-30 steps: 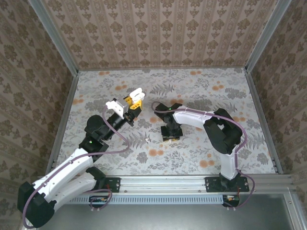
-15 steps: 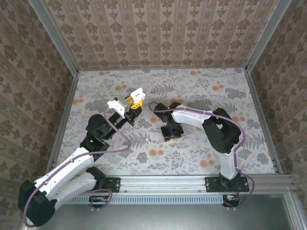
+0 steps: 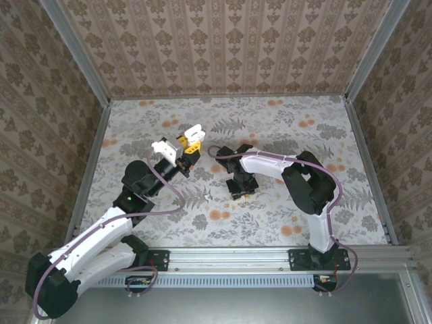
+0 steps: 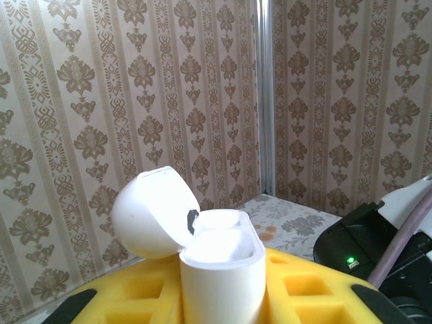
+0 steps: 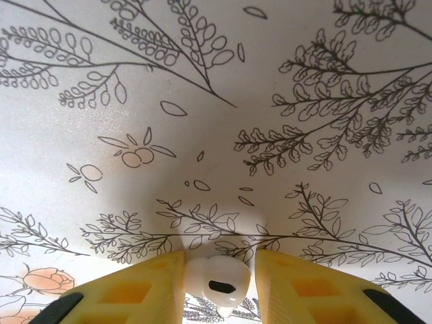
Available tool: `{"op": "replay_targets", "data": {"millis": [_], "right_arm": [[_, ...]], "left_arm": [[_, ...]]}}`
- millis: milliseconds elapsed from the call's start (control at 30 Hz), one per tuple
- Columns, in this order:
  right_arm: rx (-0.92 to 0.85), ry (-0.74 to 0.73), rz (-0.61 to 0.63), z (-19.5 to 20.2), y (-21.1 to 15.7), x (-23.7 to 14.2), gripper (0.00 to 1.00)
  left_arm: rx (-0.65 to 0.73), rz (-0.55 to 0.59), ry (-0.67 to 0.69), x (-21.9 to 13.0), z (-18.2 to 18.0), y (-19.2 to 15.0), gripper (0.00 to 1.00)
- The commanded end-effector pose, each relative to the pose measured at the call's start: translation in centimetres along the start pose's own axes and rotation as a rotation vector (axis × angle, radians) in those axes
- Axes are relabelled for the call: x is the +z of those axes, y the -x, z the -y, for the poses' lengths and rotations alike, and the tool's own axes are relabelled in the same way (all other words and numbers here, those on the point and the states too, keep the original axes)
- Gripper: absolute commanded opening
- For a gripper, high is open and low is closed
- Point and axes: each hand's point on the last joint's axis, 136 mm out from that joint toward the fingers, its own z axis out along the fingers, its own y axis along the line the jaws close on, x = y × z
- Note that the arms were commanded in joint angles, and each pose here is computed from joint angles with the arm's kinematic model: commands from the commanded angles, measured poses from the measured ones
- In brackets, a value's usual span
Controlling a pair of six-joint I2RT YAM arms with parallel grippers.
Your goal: Insert the wireless bluetooth earbuds into the charging case
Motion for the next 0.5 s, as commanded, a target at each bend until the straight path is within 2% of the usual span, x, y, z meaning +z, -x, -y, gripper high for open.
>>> {"op": "replay_targets", "data": {"millis": [0,467], "right_arm": [[-0.023,-0.049,-0.036,0.6,-0.47,0.51,0.34],[-0.02,-0.052,-0.005,0.63,0.06,-0.18,0.29]], "left_arm": [[-0.006,0.036,-0.003,0.07,-0.08,1.32,0.28],[-0.021,0.017,-0.007,0.33,-0.07,0.8,0.28]]}}
